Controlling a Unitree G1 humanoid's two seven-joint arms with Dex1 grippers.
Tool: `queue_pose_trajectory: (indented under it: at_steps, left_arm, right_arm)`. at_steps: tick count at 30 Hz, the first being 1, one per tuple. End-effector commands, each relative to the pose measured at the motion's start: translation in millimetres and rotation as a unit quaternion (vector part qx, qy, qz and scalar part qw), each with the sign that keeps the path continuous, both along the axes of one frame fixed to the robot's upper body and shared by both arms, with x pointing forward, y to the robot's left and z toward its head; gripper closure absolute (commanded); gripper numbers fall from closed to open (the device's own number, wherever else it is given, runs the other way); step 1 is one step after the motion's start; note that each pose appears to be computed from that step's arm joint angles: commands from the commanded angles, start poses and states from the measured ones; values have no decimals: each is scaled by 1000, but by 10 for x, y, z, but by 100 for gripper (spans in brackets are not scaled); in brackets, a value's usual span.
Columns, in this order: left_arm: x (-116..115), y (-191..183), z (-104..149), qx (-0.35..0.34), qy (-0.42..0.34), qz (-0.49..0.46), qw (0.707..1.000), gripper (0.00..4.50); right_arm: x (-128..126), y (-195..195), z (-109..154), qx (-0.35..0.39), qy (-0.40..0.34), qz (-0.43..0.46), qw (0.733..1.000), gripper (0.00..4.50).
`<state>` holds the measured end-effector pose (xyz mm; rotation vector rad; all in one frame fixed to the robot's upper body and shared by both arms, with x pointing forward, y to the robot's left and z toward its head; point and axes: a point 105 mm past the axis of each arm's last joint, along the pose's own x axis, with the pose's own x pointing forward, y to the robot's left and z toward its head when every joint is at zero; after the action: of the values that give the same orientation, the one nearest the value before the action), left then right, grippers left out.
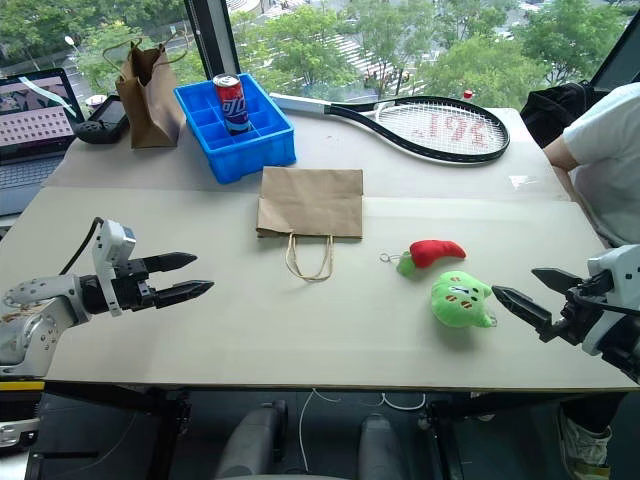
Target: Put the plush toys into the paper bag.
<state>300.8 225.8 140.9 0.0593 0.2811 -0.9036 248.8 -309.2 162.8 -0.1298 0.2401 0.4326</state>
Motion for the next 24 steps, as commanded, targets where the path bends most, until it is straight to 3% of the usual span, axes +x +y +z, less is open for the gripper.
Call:
queue_pose_trajectory:
  at_steps: [1,4,7,12,18,24]
  left_arm:
    - [-5,-29,207,7,-25,-32,999,0]
    - [66,-193,410,29,-48,-118,991,0]
    - [116,-337,403,90,-68,-200,973,0]
    - [343,-605,427,150,-97,-287,941,0]
    - [635,-922,181,254,-153,-343,891,0]
    - [795,-1142,32,287,-190,-357,869,0]
  right_arm:
    - [12,131,252,11,-28,36,999,3]
    - [-91,508,388,32,22,129,991,3]
    - [-218,874,402,29,63,210,975,3]
    - [-330,1406,490,1,68,298,952,3]
    - [-355,1703,503,-18,51,325,944,3]
    - [-355,1654,427,-1,53,290,956,3]
